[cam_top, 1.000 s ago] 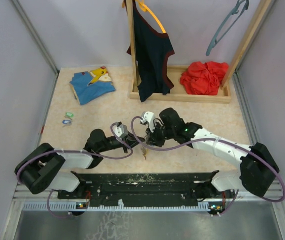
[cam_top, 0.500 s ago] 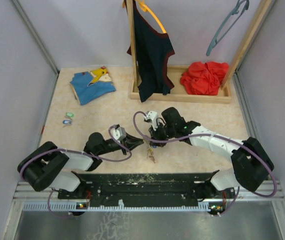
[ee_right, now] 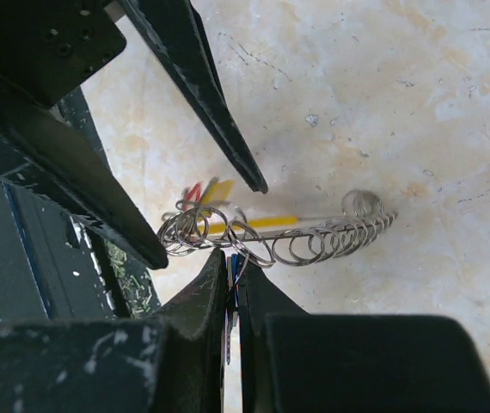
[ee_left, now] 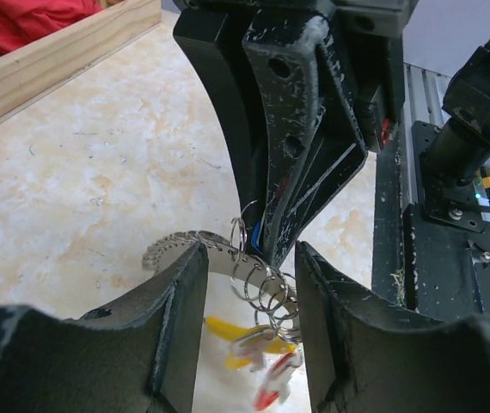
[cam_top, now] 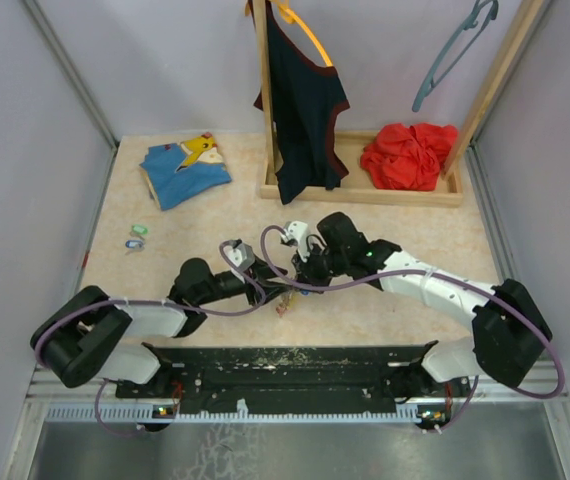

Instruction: Put the keys on the keyring

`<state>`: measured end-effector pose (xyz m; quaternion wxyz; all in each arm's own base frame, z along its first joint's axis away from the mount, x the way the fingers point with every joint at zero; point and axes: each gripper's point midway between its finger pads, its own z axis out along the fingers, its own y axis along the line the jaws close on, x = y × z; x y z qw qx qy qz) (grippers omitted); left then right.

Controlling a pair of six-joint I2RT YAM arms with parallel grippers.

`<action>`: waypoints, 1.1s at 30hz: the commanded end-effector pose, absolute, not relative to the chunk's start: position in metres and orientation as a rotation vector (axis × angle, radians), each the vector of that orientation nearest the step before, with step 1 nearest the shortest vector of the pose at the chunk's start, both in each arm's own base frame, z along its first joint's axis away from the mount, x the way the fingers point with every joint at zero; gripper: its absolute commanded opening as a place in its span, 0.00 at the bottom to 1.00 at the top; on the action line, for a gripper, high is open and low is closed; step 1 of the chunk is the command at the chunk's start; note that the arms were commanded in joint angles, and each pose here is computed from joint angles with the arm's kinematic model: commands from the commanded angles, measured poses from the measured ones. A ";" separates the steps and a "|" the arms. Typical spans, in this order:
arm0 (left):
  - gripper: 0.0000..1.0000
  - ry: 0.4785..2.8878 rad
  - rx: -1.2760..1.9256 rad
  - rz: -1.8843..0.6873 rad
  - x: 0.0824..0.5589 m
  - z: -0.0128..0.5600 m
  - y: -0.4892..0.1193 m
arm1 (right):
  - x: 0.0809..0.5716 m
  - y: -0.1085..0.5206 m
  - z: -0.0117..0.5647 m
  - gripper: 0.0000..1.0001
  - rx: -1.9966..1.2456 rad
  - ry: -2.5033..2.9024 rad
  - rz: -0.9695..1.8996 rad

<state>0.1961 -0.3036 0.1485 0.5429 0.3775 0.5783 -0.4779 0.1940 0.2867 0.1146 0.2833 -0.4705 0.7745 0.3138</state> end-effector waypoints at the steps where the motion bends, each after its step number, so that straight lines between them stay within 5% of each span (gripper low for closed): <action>1: 0.50 1.398 0.886 -1.163 0.197 0.154 -0.307 | 0.201 0.302 0.159 0.00 -1.265 1.923 0.840; 14: 0.38 1.382 0.917 -1.106 0.204 0.155 -0.307 | 0.193 0.308 0.160 0.00 -1.326 1.901 0.850; 33: 0.37 1.378 0.996 -1.124 0.201 0.153 -0.314 | 0.192 0.310 0.160 0.00 -1.329 1.902 0.857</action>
